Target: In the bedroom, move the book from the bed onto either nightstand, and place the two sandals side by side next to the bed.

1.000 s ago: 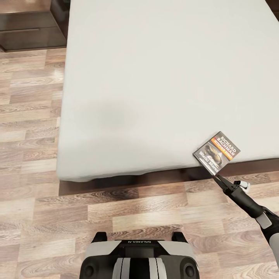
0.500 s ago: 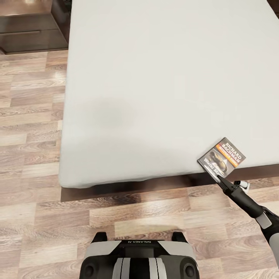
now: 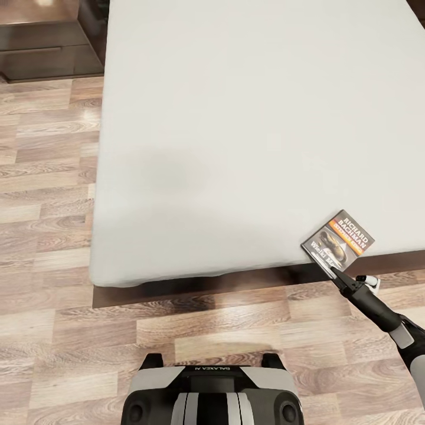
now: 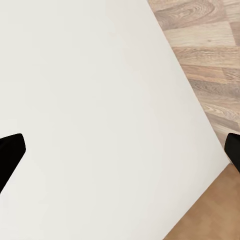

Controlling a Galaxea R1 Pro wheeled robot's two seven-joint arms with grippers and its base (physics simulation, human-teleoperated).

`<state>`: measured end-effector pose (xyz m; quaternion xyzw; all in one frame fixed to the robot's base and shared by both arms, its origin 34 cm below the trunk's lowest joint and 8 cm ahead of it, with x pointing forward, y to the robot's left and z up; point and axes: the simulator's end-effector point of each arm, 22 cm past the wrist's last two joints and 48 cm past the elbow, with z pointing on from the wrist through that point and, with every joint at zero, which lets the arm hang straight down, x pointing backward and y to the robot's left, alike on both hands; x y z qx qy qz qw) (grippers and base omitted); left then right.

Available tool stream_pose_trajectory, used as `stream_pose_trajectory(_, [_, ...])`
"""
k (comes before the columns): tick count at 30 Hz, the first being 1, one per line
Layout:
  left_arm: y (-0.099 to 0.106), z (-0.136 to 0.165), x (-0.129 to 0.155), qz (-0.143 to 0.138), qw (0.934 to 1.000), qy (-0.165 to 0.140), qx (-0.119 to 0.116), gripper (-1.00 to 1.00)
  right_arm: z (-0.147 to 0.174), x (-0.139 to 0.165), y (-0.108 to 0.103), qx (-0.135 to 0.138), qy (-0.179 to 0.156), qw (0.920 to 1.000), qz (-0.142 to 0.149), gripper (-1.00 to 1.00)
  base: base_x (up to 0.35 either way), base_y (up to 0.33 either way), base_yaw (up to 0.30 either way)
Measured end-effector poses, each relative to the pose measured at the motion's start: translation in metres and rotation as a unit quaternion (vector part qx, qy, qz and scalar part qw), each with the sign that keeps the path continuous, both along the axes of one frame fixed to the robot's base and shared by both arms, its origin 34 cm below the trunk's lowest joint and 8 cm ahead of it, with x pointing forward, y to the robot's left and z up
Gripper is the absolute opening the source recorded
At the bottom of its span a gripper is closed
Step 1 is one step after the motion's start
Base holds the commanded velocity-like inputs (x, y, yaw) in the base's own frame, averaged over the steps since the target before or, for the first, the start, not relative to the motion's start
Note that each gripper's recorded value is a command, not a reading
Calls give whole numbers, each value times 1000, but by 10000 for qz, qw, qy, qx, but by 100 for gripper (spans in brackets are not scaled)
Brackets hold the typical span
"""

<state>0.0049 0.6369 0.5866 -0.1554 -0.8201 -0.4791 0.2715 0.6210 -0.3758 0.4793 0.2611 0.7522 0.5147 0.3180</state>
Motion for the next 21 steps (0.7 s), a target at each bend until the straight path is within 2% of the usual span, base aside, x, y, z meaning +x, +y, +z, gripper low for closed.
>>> stream_pose_trajectory(21, [0, 0, 0, -1, 10000, -1, -1, 100, 0, 0, 0, -5, -2, 10000, 1, 100, 0, 0, 0])
